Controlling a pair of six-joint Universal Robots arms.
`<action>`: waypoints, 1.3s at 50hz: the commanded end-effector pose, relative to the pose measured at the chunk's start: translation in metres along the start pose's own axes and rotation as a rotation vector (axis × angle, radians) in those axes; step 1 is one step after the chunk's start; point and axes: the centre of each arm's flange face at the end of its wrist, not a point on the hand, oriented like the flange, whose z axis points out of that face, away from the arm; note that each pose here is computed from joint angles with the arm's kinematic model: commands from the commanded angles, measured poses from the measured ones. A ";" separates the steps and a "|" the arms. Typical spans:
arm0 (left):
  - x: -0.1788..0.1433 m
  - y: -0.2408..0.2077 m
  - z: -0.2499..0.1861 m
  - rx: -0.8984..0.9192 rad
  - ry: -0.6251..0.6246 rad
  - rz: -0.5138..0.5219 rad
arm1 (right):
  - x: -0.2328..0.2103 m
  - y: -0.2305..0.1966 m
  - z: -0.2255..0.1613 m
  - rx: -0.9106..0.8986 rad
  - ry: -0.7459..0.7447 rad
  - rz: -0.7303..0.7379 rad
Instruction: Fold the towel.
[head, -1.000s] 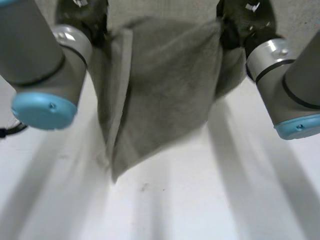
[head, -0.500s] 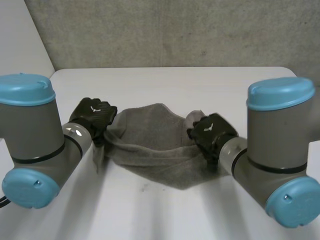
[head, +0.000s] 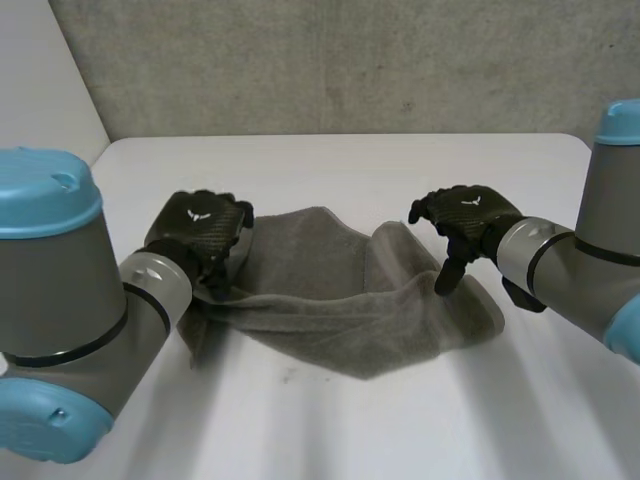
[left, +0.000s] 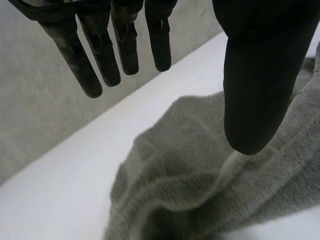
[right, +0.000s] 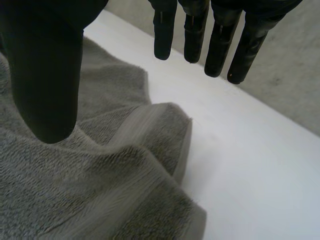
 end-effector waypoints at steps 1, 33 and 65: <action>-0.003 0.025 0.012 -0.095 -0.076 -0.028 | 0.000 0.011 0.016 -0.075 -0.046 0.015; -0.035 0.066 0.058 -0.185 -0.201 0.057 | 0.012 0.049 0.077 -0.178 -0.017 -0.169; -0.085 -0.038 0.091 0.248 -0.241 0.261 | 0.025 -0.054 0.023 0.302 0.267 -0.380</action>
